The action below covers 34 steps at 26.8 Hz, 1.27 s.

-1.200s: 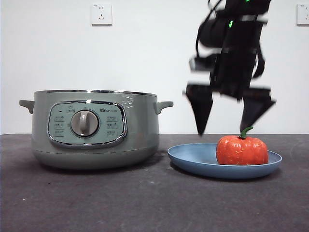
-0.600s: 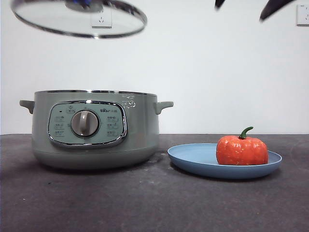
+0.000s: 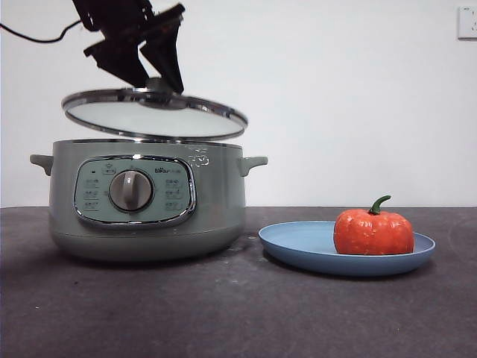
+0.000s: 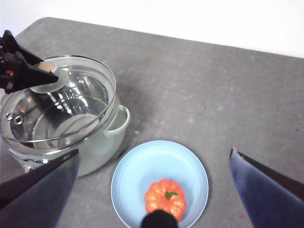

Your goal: Take the pumpkin out from the steamer,put the pumpkin in the blue plate,close the lid

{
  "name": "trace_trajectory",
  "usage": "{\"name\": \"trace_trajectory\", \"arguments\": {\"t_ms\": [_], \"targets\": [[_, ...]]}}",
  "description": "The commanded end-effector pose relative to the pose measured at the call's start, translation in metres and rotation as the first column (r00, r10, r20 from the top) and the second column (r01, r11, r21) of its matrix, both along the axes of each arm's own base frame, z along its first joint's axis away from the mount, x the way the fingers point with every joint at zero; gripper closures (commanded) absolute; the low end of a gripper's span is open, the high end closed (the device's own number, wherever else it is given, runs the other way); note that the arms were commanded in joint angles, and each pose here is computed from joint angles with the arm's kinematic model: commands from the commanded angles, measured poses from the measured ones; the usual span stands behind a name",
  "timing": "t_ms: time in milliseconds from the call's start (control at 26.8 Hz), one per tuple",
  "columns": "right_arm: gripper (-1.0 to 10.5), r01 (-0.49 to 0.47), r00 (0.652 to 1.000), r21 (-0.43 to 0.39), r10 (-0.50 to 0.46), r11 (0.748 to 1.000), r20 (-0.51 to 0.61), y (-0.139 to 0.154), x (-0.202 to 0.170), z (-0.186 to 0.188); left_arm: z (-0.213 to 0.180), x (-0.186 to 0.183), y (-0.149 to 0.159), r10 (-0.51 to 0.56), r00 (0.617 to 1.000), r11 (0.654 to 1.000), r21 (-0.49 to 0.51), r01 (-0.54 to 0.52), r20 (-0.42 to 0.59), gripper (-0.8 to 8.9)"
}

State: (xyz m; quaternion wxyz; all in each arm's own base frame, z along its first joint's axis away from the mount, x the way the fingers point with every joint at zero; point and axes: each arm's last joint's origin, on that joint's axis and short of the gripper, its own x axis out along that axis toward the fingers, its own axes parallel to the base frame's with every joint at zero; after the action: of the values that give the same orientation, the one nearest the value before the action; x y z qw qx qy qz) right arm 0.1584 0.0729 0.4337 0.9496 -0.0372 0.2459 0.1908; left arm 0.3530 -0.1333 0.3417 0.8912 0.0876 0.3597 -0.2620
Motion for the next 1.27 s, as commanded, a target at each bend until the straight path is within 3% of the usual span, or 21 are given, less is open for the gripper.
{"name": "trace_trajectory", "arguments": {"t_ms": [37,931,1006,1118,1267], "targets": [[4.1,0.011,1.0,0.0,-0.011,1.0,-0.021,0.0,0.001,-0.003,0.007,0.0,0.001,-0.005,0.999,1.0,-0.011,0.006,0.04,8.23],[4.1,0.02,0.999,0.009,-0.02,1.0,-0.043,0.0,0.0,-0.005,-0.021,0.005,0.0,0.01,0.993,0.998,0.062,-0.003,-0.116,8.1],[4.1,0.02,0.999,0.009,-0.02,1.0,-0.043,0.0,0.0,-0.005,-0.022,0.003,0.0,0.012,0.991,0.997,0.071,-0.002,-0.136,7.31],[4.1,0.02,0.999,0.009,-0.02,1.0,-0.043,0.0,0.0,-0.005,-0.024,0.001,0.002,0.033,0.987,0.995,0.102,-0.017,-0.156,5.13],[4.1,0.022,0.999,0.012,-0.022,1.0,-0.044,0.0,0.0,-0.005,-0.024,0.001,0.003,0.055,0.987,0.991,0.128,-0.036,-0.151,4.85]]}}
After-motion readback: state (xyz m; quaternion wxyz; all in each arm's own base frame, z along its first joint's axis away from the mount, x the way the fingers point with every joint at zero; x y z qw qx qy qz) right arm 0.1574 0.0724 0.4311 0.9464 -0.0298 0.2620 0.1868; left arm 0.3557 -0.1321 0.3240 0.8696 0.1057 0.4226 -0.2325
